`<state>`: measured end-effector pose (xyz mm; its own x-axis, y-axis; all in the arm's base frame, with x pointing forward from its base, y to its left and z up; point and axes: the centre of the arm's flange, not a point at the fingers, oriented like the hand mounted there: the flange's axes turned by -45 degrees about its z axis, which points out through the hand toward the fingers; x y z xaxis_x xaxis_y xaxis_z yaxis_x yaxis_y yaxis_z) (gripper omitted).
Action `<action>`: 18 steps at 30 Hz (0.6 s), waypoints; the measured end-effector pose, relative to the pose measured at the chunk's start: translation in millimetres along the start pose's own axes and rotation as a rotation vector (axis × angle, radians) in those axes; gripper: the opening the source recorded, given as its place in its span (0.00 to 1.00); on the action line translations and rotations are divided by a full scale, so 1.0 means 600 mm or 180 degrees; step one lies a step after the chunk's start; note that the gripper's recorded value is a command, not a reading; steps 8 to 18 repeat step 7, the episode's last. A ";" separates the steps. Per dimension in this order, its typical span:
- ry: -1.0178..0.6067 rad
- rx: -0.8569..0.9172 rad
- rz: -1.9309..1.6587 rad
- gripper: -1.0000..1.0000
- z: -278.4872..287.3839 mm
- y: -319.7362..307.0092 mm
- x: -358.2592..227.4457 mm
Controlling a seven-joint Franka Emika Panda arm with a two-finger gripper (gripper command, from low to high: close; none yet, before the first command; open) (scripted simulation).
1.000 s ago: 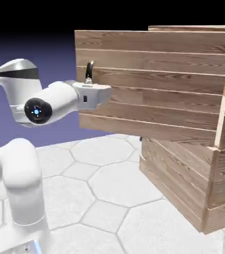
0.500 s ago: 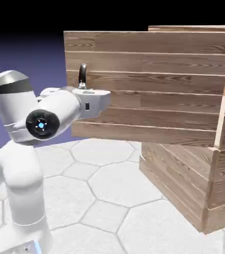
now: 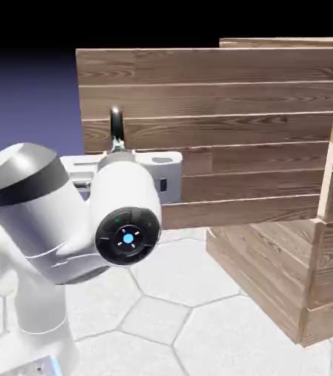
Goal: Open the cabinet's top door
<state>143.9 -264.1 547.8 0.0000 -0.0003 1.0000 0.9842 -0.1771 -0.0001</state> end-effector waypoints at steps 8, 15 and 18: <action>0.0000 0.0440 0.0001 1.00 -0.096 0.041 0.000; 0.0000 0.0440 0.0001 1.00 -0.096 0.041 0.000; 0.0000 0.0440 0.0001 1.00 -0.096 0.041 0.000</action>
